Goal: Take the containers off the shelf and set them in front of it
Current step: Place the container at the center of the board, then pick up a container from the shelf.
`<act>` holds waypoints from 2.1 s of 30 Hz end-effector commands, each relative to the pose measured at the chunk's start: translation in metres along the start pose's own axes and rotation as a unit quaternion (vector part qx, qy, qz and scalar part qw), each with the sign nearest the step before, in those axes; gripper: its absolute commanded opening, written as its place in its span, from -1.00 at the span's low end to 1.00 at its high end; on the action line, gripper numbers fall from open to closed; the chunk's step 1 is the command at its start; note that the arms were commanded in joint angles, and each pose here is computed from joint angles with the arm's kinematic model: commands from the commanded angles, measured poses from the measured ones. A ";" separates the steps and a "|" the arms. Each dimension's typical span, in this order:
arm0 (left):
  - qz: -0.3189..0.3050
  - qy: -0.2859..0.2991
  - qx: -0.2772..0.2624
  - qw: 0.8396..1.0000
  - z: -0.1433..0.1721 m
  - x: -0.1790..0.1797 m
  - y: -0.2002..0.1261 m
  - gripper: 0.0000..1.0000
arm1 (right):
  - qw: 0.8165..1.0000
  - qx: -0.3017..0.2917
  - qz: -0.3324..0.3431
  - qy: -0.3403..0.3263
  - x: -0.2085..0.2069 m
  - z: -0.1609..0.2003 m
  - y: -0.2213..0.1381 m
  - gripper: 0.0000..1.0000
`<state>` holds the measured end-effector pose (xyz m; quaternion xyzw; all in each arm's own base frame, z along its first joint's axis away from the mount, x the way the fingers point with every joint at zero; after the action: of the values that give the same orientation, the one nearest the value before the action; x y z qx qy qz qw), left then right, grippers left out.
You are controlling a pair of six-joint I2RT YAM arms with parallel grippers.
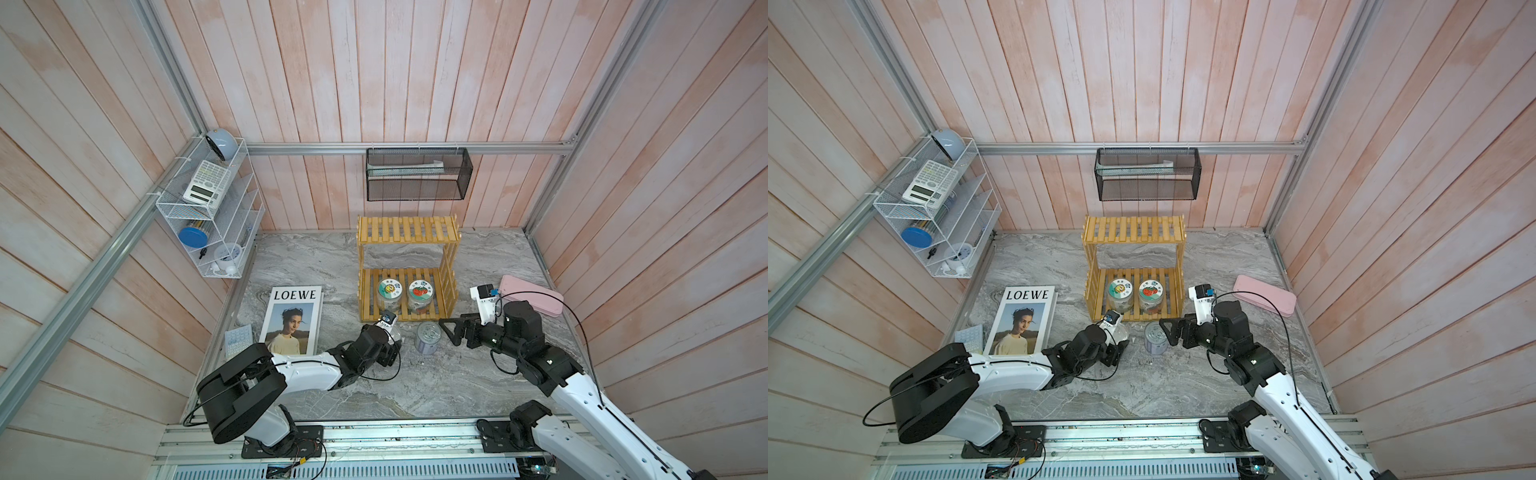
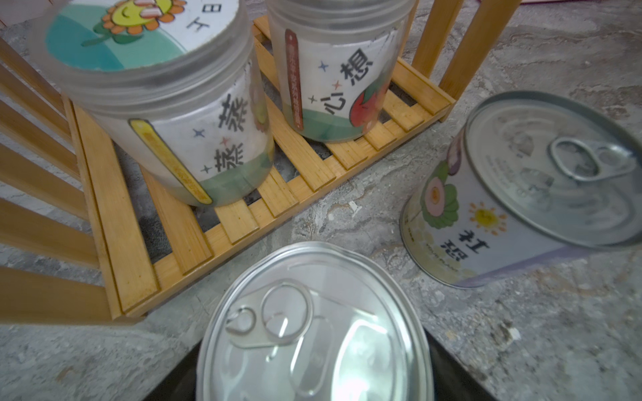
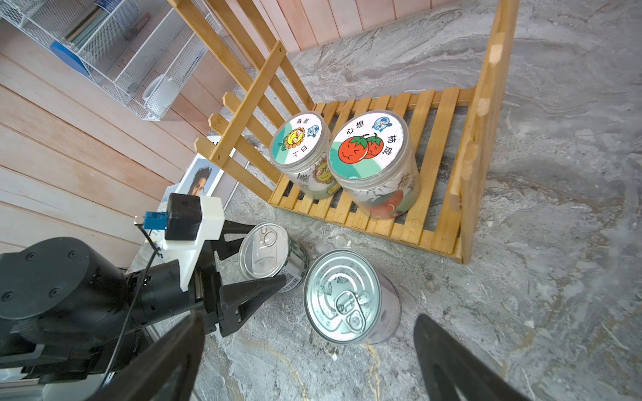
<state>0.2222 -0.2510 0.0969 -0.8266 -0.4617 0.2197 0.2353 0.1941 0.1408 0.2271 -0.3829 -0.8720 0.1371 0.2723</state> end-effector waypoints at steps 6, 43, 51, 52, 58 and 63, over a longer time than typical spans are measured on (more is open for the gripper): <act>-0.011 -0.003 -0.012 1.000 0.005 0.003 0.003 0.64 | 1.000 0.003 -0.021 0.001 0.005 0.000 0.005 0.96; 0.015 -0.126 -0.086 0.988 -0.070 0.032 -0.057 1.00 | 0.987 0.108 0.105 -0.049 0.017 -0.054 0.080 0.96; 0.060 -0.188 -0.077 0.977 -0.091 0.051 -0.068 1.00 | 0.979 0.125 0.153 -0.040 0.009 -0.063 0.103 0.96; 0.065 -0.191 -0.078 0.976 -0.092 0.052 -0.069 1.00 | 0.978 0.127 0.161 -0.039 0.007 -0.064 0.105 0.96; 0.074 -0.204 -0.080 0.973 -0.096 0.058 -0.069 1.00 | 0.969 0.137 0.206 -0.020 -0.002 -0.068 0.120 0.96; 0.076 -0.208 -0.079 0.972 -0.096 0.060 -0.070 1.00 | 0.964 0.131 0.231 -0.010 -0.007 -0.068 0.133 0.96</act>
<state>0.2599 -0.1822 0.1923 -0.8039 -0.4662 0.3636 0.0648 0.3115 0.2271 0.2185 -0.5063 -0.7548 0.3148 0.2734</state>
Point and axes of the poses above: each gripper's point midway between its finger pads, its own y axis out along the fingers, its own x axis along the line the jaws close on, z = x × y, the point moved 6 cm from there along -y, back along the fingers, and after that the axes turned 11 degrees about -y, right-handed, at the moved point
